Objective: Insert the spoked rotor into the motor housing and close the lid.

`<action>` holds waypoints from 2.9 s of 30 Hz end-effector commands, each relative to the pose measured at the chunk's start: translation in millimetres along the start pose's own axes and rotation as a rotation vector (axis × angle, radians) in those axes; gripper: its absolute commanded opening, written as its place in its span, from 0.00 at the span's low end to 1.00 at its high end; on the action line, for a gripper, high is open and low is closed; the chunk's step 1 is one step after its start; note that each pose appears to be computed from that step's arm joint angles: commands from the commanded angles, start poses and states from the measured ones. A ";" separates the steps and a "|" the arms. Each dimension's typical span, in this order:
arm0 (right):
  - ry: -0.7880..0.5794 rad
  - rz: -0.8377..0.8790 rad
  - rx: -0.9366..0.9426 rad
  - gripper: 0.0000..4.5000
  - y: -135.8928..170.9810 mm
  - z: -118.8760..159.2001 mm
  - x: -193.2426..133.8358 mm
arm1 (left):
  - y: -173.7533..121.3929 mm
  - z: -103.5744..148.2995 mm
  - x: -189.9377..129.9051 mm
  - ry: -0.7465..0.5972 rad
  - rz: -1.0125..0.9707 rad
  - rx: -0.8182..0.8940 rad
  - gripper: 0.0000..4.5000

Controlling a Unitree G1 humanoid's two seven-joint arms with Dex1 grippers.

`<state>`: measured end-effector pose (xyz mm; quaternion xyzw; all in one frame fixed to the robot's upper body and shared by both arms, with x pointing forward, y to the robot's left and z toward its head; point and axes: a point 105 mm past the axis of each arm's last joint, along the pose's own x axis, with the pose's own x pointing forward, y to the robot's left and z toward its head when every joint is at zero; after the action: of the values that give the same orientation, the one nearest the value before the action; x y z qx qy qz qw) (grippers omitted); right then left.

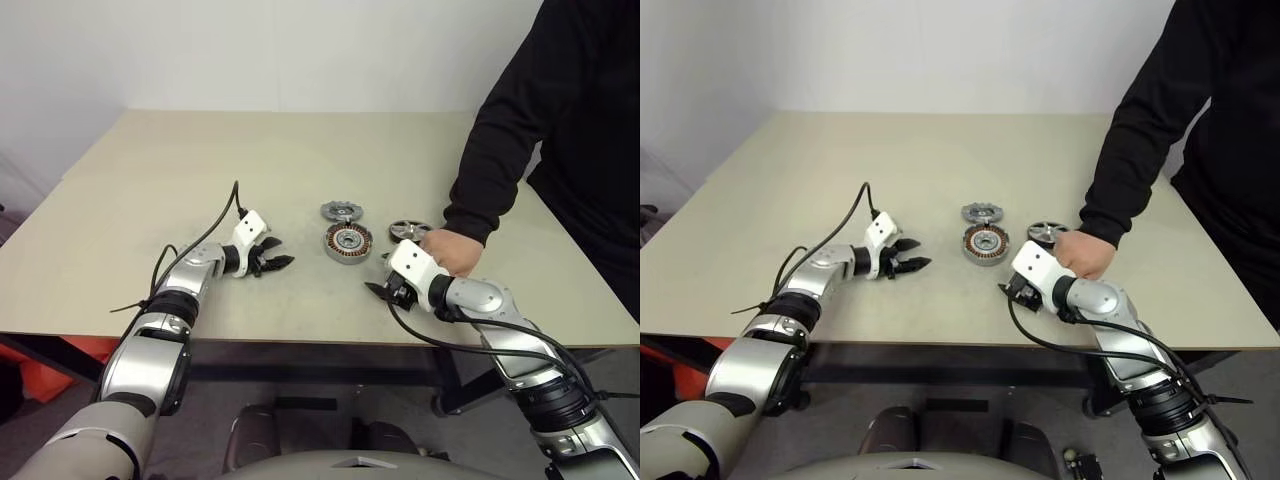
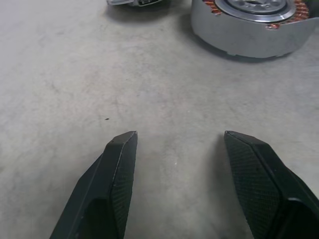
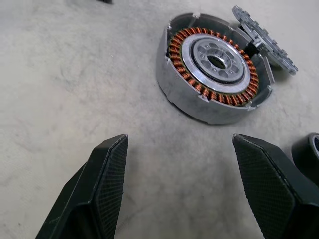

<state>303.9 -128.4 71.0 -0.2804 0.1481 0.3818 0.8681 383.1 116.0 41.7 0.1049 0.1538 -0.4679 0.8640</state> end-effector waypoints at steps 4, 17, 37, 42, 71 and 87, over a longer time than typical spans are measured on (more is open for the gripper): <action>-0.057 0.003 -0.031 0.76 0.7 18.9 -1.0 | -8.1 24.8 8.5 -0.107 -0.043 0.007 0.65; -0.058 -0.131 0.192 0.76 -24.5 -5.1 -52.7 | -31.7 40.3 18.9 -0.187 -0.154 -0.004 0.65; 0.029 -0.204 0.490 0.76 -22.7 -70.5 -55.6 | -16.9 26.5 5.2 -0.156 -0.091 -0.009 0.65; 0.057 -0.183 0.510 0.76 -14.0 -80.5 -53.3 | -16.2 24.2 3.8 -0.153 -0.083 -0.010 0.65; -0.169 -0.046 0.258 0.12 -31.0 7.4 -29.1 | -20.8 23.3 -5.6 -0.111 -0.193 -0.005 0.66; -0.227 0.037 0.162 0.12 -52.8 50.3 43.0 | -21.8 22.4 -8.9 -0.106 -0.196 0.001 0.66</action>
<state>366.1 -104.8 96.4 -0.1504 0.1134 0.4162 0.8895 360.2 104.9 50.4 0.0519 0.1419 -0.5510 0.8207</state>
